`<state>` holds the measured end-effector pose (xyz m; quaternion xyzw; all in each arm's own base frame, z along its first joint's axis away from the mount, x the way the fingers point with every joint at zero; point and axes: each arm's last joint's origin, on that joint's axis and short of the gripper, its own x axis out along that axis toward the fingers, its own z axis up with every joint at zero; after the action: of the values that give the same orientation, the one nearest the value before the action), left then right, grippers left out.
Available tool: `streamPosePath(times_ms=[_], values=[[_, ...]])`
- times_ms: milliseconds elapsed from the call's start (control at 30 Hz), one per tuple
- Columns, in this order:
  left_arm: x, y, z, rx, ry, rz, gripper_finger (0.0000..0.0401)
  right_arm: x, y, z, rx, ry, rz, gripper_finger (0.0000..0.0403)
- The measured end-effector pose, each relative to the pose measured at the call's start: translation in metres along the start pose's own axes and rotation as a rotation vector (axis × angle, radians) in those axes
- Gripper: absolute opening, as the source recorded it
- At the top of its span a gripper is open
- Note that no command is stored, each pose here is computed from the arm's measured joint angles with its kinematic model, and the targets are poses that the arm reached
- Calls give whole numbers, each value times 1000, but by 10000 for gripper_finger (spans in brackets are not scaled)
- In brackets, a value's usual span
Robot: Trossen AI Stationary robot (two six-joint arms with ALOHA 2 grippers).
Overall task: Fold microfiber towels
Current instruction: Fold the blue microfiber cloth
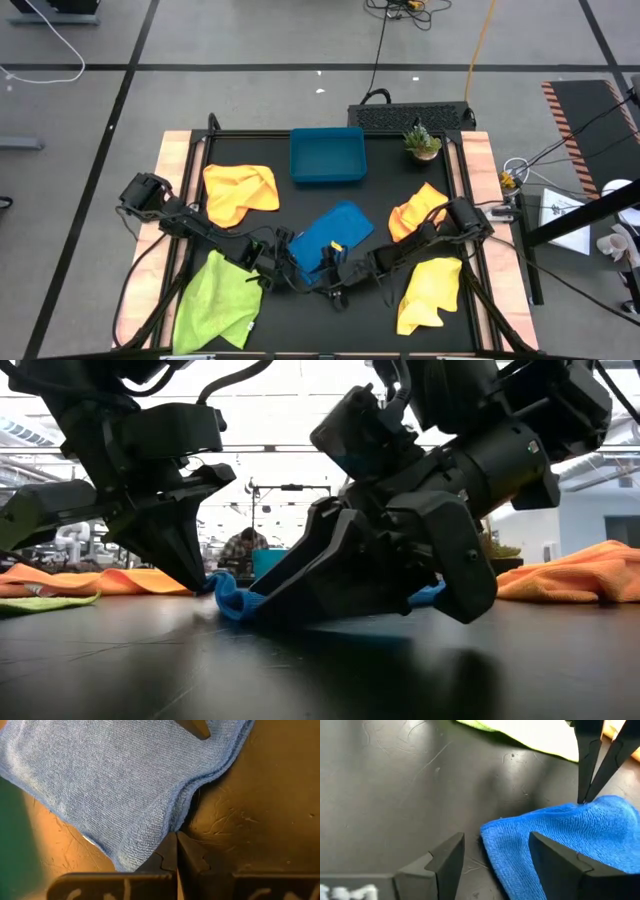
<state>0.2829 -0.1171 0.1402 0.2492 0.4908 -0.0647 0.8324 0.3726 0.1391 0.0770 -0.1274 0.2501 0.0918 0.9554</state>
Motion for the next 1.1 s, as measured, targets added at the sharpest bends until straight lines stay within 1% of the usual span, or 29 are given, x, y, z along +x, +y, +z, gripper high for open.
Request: streamPosePath(times_ms=[100,167,267,367,433,467,533,633,733,833,933,1033,1100], values=[[0,0,0,-3,0,0,0,1,-1,-1,-8,6,-2,195],[0,0,0,-14,0,0,0,1,0,-2,-17,9,1,171],[0,1,0,-22,1,2,2,1,0,-2,-20,14,5,121],[0,1,0,-25,0,2,5,1,0,-3,-19,25,8,62],[0,2,0,-61,1,14,5,0,0,-3,-19,27,8,23],[0,2,0,-88,2,21,7,0,0,-2,-19,28,5,12],[0,2,0,-100,5,20,16,-1,0,-1,3,22,1,9],[-1,-2,-3,-58,36,25,47,-4,-1,3,43,28,-3,13],[-3,-5,-5,-65,54,68,89,-9,-3,6,56,42,-4,4],[-5,-7,-6,-101,58,115,137,-13,-4,12,64,38,-14,4],[-6,-10,-5,-119,46,117,182,-16,-7,17,74,25,-47,2],[-7,-13,-3,-127,30,113,222,-19,-7,20,74,24,-53,2],[-8,-16,-3,-123,26,129,243,-21,-8,23,75,21,-54,2]])
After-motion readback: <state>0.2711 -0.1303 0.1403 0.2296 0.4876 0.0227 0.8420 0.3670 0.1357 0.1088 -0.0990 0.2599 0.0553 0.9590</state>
